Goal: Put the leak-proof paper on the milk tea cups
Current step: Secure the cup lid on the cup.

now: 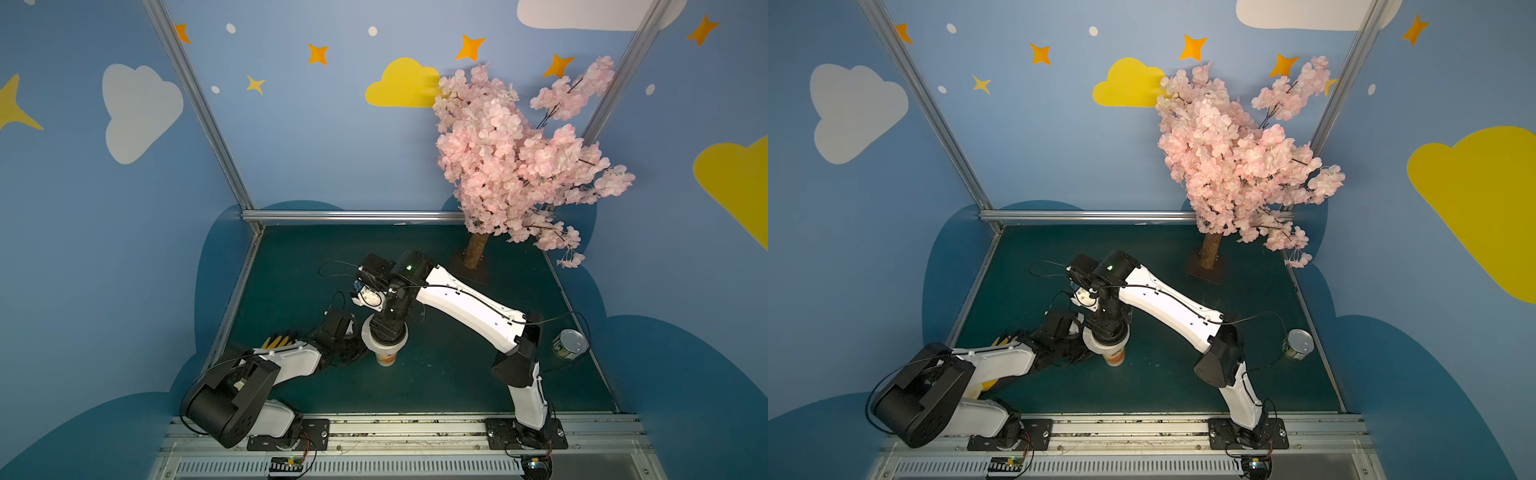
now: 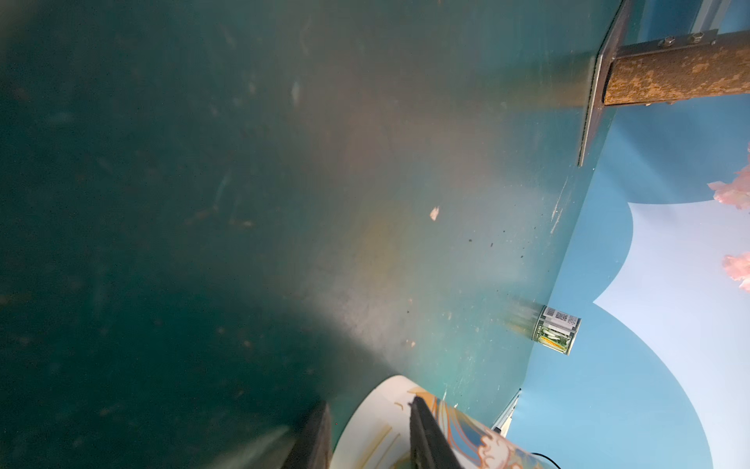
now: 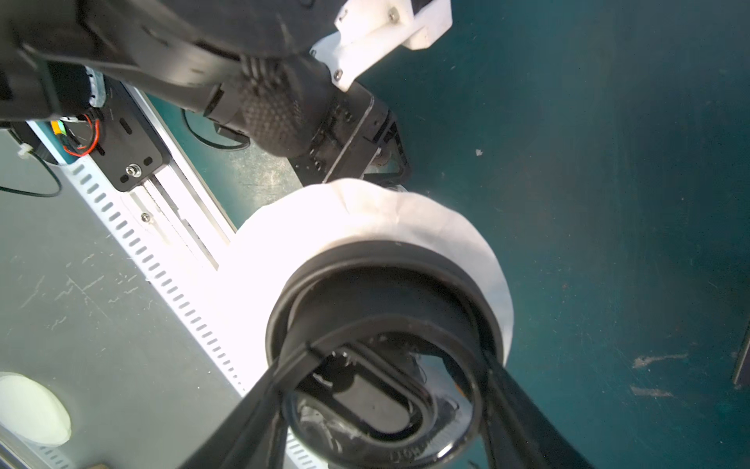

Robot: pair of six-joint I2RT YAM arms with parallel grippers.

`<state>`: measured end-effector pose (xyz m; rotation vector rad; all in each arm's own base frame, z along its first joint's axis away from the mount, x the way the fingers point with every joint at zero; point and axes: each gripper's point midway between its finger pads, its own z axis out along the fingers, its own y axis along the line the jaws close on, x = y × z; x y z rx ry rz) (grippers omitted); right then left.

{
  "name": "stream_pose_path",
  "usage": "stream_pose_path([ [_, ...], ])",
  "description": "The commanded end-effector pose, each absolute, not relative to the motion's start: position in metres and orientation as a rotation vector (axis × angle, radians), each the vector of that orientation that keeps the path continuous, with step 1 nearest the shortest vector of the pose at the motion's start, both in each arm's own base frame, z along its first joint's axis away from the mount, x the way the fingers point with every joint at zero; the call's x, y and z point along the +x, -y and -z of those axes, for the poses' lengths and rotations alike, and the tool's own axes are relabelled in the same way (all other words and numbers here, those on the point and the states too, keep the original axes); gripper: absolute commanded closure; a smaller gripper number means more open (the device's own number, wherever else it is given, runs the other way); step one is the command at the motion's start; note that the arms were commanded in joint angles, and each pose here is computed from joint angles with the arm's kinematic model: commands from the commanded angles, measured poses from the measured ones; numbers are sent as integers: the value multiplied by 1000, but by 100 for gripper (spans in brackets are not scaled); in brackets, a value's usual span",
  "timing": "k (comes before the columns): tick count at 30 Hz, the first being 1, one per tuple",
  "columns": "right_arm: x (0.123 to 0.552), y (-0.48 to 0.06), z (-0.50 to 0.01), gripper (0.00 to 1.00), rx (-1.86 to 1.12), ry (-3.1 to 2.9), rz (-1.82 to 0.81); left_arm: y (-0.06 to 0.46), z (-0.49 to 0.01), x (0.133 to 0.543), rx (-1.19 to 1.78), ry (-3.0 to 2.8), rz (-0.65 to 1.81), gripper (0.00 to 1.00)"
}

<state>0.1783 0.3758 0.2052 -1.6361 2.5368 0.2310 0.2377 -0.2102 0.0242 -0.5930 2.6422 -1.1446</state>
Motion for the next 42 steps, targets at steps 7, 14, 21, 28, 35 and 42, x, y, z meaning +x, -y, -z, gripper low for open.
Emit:
stream_pose_path([
  [7, 174, -377, -200, 34, -1680, -2540, -197, 209, -15, 233, -608, -2684, 1105, 66],
  [14, 172, -381, -195, 34, -1696, -2543, -210, 210, -16, 234, -608, -2682, 1109, 66],
  [21, 167, -382, -186, 34, -1728, -2567, -212, 210, -16, 235, -607, -2682, 1111, 66],
  [28, 171, -376, -186, 27, -1723, -2557, -131, 211, -18, 237, -605, -2678, 1113, 65],
  [35, 172, -377, -201, 22, -1690, -2515, -131, 213, -21, 240, -596, -2672, 1118, 65],
  [42, 168, -376, -206, 22, -1678, -2509, -147, 211, -24, 239, -597, -2668, 1105, 65],
])
